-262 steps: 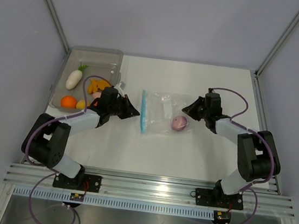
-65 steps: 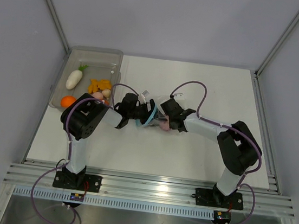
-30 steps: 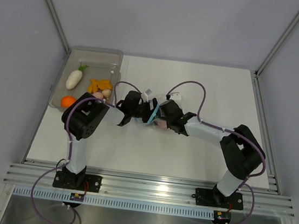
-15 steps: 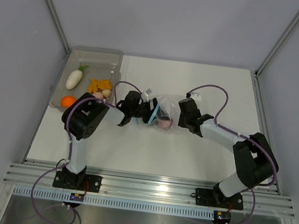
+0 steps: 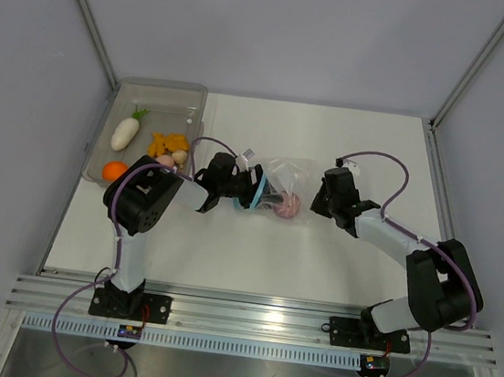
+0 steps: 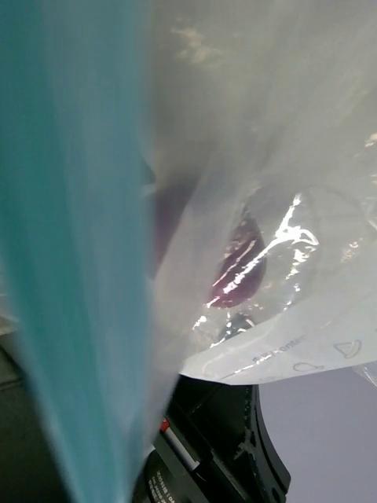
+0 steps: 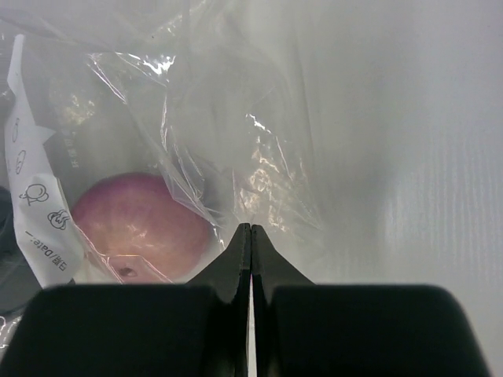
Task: Open the zip-top bag and remove the fake food
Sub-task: Adjust the fake vegetable in the zipper food storage bag.
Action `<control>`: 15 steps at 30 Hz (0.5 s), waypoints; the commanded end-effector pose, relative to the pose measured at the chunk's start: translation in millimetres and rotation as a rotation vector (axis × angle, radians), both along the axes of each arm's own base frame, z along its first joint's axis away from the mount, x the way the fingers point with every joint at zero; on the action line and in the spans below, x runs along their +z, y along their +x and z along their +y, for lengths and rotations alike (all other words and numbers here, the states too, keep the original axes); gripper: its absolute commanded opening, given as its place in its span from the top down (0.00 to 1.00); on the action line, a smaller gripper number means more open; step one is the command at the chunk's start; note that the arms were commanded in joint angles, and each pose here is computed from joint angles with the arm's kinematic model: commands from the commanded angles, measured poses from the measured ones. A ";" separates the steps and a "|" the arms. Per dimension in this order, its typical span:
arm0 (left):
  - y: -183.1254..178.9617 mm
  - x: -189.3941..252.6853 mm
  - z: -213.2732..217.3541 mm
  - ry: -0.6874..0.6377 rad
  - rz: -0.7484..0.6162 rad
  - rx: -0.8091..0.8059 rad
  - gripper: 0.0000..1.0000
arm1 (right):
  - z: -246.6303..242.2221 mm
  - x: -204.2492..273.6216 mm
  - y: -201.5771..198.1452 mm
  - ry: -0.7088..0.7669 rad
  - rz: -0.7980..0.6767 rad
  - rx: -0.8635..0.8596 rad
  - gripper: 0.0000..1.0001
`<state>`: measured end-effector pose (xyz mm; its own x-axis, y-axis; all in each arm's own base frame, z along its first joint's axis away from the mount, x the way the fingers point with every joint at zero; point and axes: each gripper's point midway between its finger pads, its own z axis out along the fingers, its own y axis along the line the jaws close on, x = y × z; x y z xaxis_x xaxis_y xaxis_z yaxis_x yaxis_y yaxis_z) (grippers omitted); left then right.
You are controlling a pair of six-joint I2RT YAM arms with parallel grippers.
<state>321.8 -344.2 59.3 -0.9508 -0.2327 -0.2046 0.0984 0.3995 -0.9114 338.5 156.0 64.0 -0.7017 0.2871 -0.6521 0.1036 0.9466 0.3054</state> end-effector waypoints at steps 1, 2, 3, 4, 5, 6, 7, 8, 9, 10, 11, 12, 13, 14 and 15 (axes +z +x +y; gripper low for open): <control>3.8 18.0 -1.7 -0.036 -0.061 -0.008 0.27 | 16.0 16.9 8.3 0.077 -0.048 0.036 1.00; 3.7 18.0 -1.5 -0.034 -0.064 -0.010 0.23 | 16.2 18.1 9.8 0.073 -0.047 0.040 1.00; 4.1 18.2 -1.6 -0.034 -0.064 -0.008 0.22 | 17.6 16.8 10.0 0.070 -0.042 0.048 1.00; 3.8 18.0 -1.4 -0.032 -0.063 -0.009 0.19 | 18.6 14.9 9.8 0.072 -0.035 0.054 1.00; 3.8 18.3 -1.3 -0.031 -0.066 -0.010 0.16 | 20.0 14.8 10.9 0.077 -0.037 0.057 1.00; 4.2 19.4 -1.5 -0.032 -0.070 -0.010 0.11 | 22.1 15.4 10.9 0.085 -0.037 0.065 1.00; 4.5 20.2 -1.8 -0.033 -0.074 -0.012 0.09 | 23.4 14.7 10.6 0.085 -0.036 0.073 1.00; 5.8 21.5 -2.5 -0.036 -0.080 -0.013 0.08 | 24.2 15.3 11.8 0.089 -0.038 0.075 1.00; 5.5 21.9 -3.0 -0.038 -0.081 -0.017 0.01 | 26.5 15.4 11.6 0.097 -0.036 0.084 1.00; 6.2 21.2 -3.4 -0.039 -0.079 -0.016 0.01 | 30.8 16.4 12.1 0.107 -0.040 0.104 1.00; 6.5 21.8 -3.6 -0.040 -0.081 -0.016 0.01 | 31.5 16.4 12.1 0.106 -0.040 0.107 1.00; 7.3 19.5 -3.5 -0.035 -0.076 -0.012 0.01 | 33.8 14.6 11.6 0.108 -0.032 0.118 1.00; 7.7 18.4 -3.5 -0.033 -0.074 -0.011 0.01 | 35.0 14.0 11.7 0.106 -0.031 0.125 1.00; 7.5 17.9 -4.0 -0.033 -0.073 -0.011 0.01 | 38.1 14.6 11.4 0.108 -0.031 0.134 1.00; 7.6 17.2 -4.0 -0.031 -0.070 -0.011 0.01 | 40.6 14.4 10.7 0.111 -0.029 0.144 1.00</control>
<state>321.7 -344.0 58.8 -0.9507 -0.2320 -0.2056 0.0990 0.4015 -0.9105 334.7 177.2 57.4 -0.7511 0.2653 -0.6046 0.0346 0.9303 0.3653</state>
